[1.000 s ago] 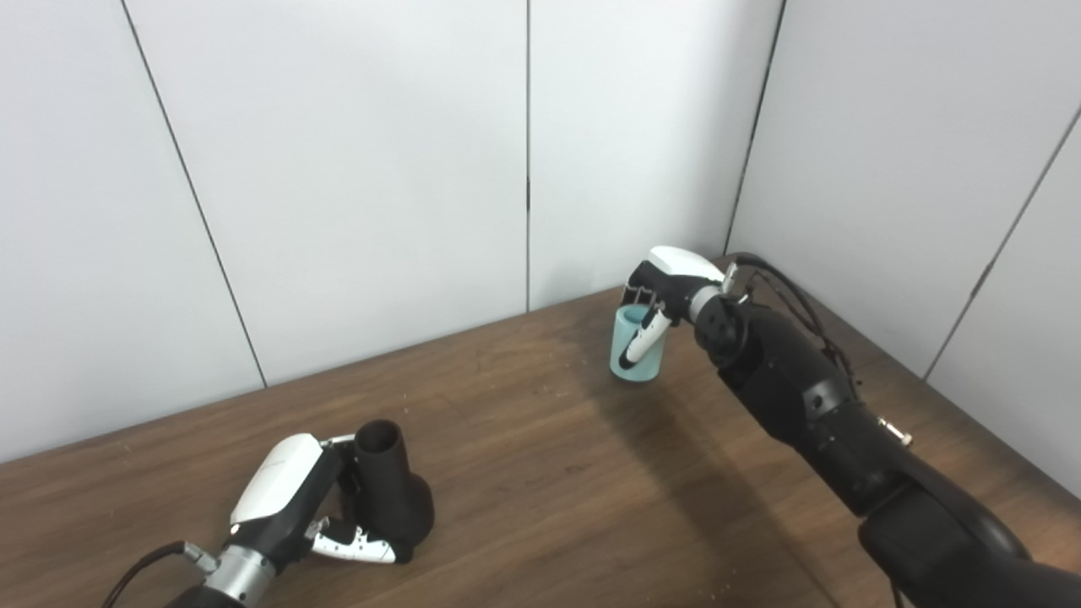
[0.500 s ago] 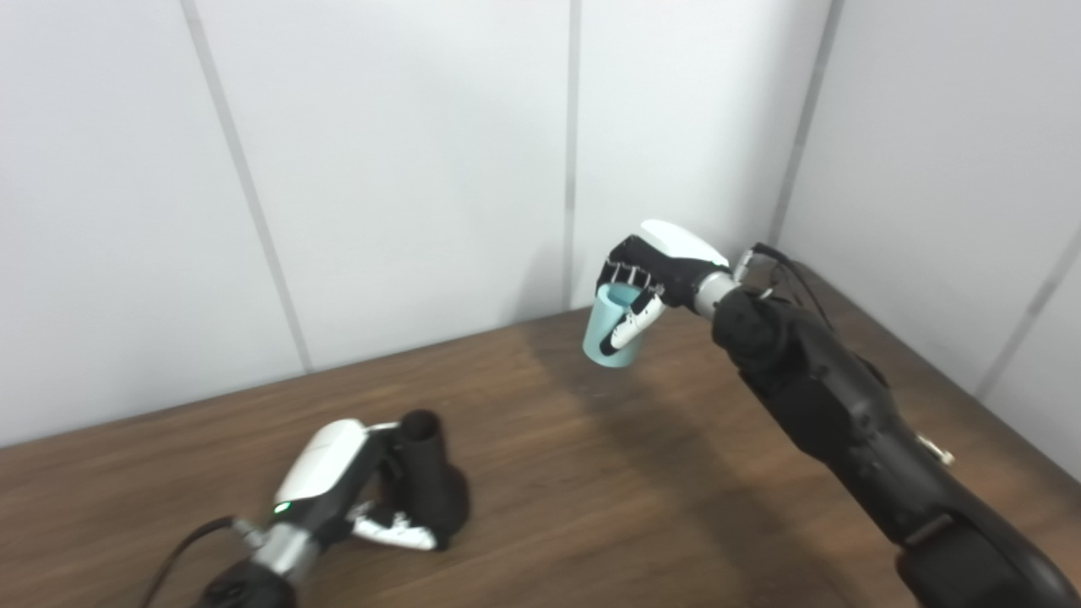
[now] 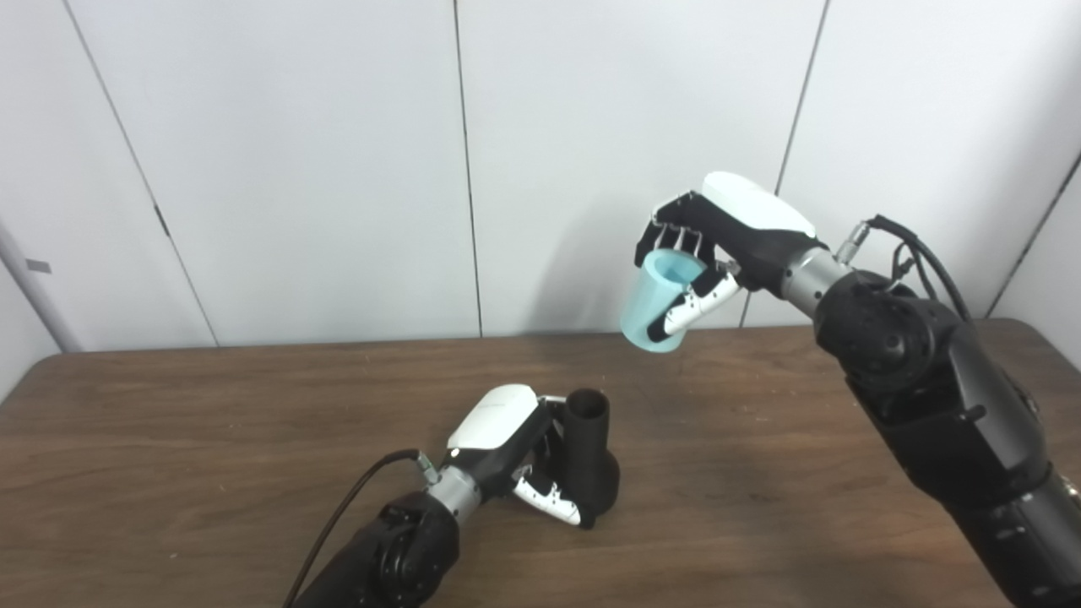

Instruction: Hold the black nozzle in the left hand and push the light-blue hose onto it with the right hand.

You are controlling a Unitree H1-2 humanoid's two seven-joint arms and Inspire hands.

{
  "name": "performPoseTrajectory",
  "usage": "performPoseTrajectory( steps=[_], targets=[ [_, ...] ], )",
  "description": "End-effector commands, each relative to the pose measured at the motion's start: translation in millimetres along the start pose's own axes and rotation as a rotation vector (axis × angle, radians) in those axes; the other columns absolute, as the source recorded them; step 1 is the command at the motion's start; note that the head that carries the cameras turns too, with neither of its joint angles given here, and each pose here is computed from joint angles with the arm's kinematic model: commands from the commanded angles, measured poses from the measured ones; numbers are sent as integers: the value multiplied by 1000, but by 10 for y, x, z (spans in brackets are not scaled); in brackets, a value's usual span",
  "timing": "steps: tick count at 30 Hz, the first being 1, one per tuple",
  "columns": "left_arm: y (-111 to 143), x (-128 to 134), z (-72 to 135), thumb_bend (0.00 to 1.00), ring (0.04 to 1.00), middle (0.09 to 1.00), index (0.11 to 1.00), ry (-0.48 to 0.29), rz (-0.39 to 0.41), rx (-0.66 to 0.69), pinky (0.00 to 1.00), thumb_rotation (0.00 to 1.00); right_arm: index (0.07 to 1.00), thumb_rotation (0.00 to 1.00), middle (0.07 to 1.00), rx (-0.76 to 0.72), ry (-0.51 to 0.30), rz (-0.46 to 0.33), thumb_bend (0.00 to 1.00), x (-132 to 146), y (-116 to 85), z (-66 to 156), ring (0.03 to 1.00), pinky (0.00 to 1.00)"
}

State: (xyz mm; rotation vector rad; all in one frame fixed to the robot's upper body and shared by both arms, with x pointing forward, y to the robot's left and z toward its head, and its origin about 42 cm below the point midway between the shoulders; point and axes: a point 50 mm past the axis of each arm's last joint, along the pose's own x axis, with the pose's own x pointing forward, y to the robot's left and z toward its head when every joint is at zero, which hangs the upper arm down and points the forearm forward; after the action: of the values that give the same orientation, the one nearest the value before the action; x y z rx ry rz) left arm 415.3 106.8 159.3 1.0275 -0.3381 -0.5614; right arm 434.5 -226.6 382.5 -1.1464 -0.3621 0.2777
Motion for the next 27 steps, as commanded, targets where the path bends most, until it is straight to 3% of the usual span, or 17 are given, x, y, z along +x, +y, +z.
performPoseTrajectory(
  steps=[1,5,6,8,10,14,16,27],
  targets=[
    [-505,-246,-290,525,485,468,497,181,-237,62,438,0,498,0,483,-12,-79,-61,521,34,-234,165,432,354],
    [-490,-240,-281,525,499,492,476,201,-251,89,440,0,500,0,481,0,-115,-49,520,43,-177,249,435,399],
    [-484,-241,-275,525,495,494,474,203,-250,93,435,0,496,0,470,-7,-123,-46,520,48,-161,267,457,443],
    [-474,-240,-261,526,473,486,479,204,-245,97,410,0,494,0,471,-23,-136,-42,521,61,-133,296,466,642],
    [-473,-236,-242,527,456,476,484,203,-242,98,394,0,489,0,462,-32,-141,-37,519,76,-104,322,492,696],
    [-487,-216,-226,527,447,475,486,205,-248,97,383,0,498,0,491,-31,-140,-17,520,84,-67,356,433,399],
    [-493,-215,-226,526,448,476,486,205,-252,92,384,0,497,0,499,-30,-138,-6,520,79,-42,370,428,351],
    [-466,-216,-233,526,470,486,480,201,-254,98,406,0,516,0,494,-26,-102,59,518,24,112,465,417,342]
  ],
)
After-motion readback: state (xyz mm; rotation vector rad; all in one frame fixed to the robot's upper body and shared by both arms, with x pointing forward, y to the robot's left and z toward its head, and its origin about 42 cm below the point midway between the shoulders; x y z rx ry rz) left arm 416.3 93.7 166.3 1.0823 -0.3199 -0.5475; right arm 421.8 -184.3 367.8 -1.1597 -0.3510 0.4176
